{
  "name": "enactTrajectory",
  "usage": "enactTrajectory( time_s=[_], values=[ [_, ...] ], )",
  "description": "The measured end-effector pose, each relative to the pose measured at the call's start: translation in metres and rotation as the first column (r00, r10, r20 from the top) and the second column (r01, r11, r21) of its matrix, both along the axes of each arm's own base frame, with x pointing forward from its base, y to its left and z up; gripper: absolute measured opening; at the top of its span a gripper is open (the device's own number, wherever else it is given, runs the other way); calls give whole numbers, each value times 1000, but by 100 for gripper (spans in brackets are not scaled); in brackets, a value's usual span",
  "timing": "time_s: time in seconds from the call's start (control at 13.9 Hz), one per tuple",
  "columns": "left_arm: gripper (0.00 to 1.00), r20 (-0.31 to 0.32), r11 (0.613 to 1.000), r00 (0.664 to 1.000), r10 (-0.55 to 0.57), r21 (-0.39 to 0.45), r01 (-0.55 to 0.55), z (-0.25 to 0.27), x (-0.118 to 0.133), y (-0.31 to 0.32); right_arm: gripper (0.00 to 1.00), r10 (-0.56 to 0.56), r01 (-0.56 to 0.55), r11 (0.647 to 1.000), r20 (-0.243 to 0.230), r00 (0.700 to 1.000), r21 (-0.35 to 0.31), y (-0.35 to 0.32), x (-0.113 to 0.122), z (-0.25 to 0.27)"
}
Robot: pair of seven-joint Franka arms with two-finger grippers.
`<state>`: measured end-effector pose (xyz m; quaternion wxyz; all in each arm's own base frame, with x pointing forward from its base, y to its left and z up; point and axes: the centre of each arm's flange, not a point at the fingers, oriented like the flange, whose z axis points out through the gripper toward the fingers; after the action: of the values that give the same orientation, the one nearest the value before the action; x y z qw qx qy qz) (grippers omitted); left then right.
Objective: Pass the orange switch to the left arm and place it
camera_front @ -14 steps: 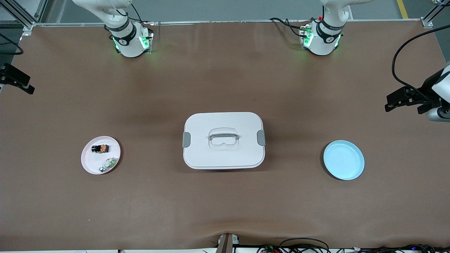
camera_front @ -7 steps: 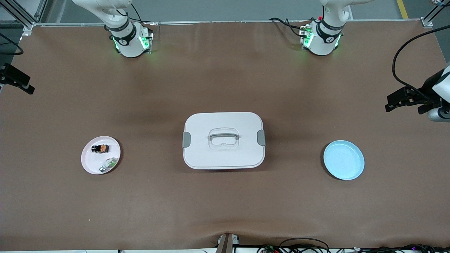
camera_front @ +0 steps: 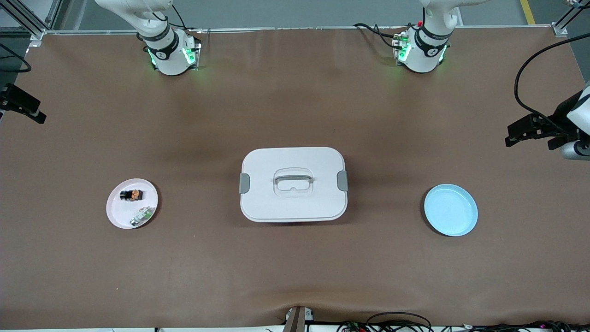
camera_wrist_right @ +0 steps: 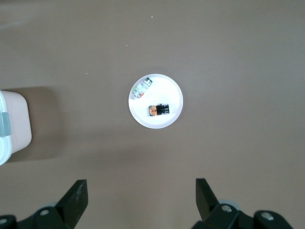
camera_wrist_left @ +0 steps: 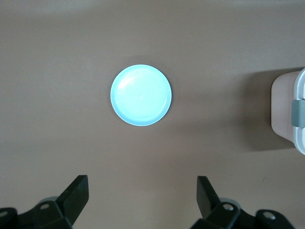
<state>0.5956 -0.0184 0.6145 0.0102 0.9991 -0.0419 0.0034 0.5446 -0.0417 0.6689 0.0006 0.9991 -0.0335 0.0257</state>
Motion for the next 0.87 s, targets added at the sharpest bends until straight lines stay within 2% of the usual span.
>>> enactTrajectory(
  time_s=[0.87],
  values=[
    [100, -8, 998, 998, 57, 0, -57, -5, 2, 36, 100, -9, 9, 1000, 4, 1000, 3, -4, 1, -3]
  ],
)
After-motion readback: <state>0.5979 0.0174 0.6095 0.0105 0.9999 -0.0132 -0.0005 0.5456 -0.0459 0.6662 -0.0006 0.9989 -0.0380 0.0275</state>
